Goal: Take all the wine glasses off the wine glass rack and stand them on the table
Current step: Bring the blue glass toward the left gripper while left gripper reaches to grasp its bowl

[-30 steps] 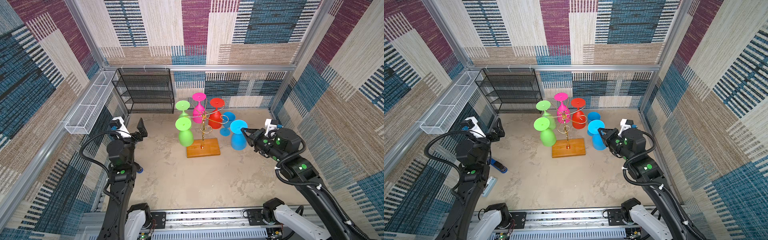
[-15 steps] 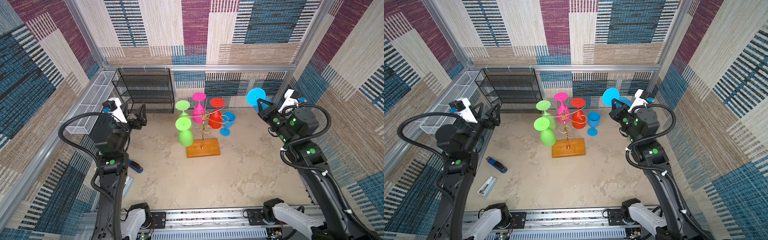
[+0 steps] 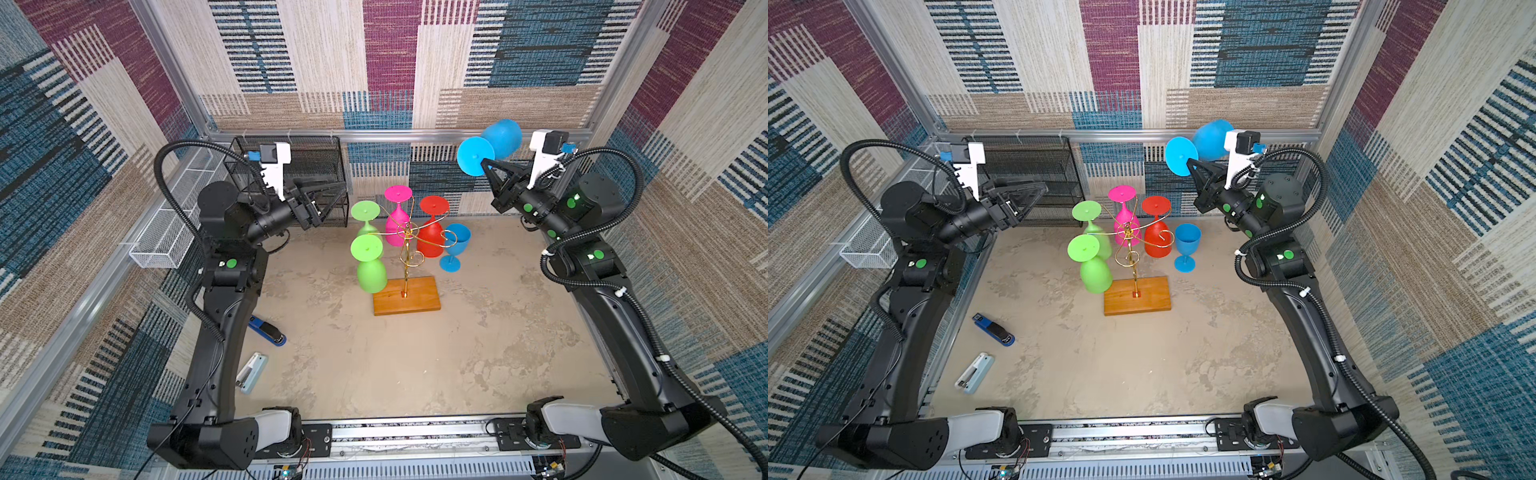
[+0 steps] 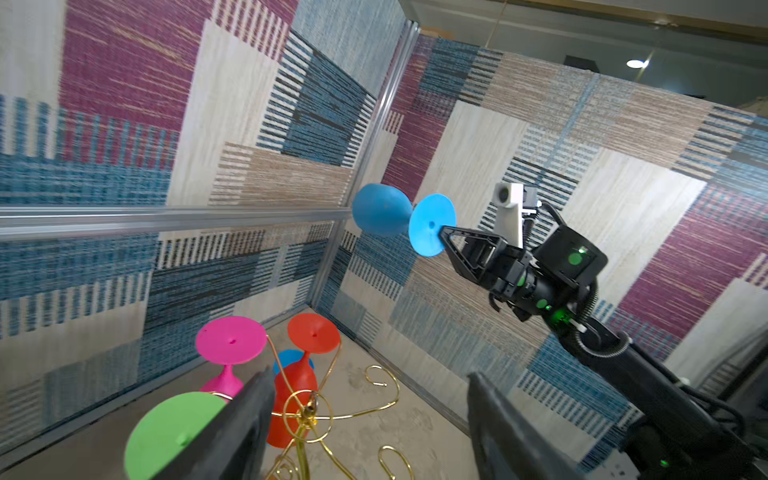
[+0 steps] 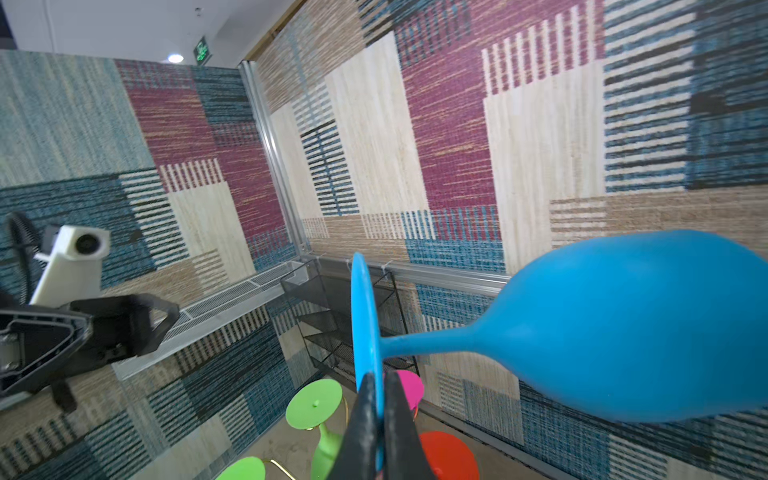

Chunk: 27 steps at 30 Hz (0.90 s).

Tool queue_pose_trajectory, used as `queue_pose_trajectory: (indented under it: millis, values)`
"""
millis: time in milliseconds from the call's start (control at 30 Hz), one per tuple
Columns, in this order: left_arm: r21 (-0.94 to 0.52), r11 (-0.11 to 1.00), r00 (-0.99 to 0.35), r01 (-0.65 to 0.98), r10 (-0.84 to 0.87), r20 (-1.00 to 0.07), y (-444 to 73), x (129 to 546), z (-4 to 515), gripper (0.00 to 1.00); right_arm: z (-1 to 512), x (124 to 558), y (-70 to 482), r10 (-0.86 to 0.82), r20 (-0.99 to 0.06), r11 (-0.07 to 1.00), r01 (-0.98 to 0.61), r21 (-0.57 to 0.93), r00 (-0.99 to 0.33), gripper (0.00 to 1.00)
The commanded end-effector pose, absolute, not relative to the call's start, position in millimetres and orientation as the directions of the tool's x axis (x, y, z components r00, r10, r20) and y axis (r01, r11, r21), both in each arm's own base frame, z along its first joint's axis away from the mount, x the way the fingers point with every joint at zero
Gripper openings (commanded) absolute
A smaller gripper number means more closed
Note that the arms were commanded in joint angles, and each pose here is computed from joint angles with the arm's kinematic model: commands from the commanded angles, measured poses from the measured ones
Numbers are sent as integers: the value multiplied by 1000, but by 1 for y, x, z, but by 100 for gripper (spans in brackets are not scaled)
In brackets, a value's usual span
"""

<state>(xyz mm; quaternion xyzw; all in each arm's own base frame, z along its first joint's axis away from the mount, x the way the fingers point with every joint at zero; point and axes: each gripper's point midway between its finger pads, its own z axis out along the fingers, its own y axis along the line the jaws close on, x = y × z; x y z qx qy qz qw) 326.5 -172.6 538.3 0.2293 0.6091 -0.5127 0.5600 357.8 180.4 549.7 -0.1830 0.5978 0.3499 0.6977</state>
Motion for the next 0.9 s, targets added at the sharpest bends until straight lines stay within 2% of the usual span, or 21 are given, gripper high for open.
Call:
queue_pose_trajectory:
  millis: [0,167,300,500,867]
  values:
    - [-386,223,-320,895,-283,-904,-192,318,550,72,568,331,207,226,-966,554,-832,25,122,0]
    - [-420,61,-388,906,-283,-877,-209,328,563,62,564,313,237,204,-972,424,-905,-18,115,0]
    - [-418,-9,-404,908,-280,-871,-219,331,567,57,560,308,261,189,-979,333,-943,-11,78,0]
    - [-414,-21,-405,910,-258,-877,-232,327,560,56,558,304,282,192,-980,257,-966,2,49,0]
    - [-412,15,-398,911,-227,-889,-241,317,545,56,556,311,296,220,-975,237,-970,50,3,0]
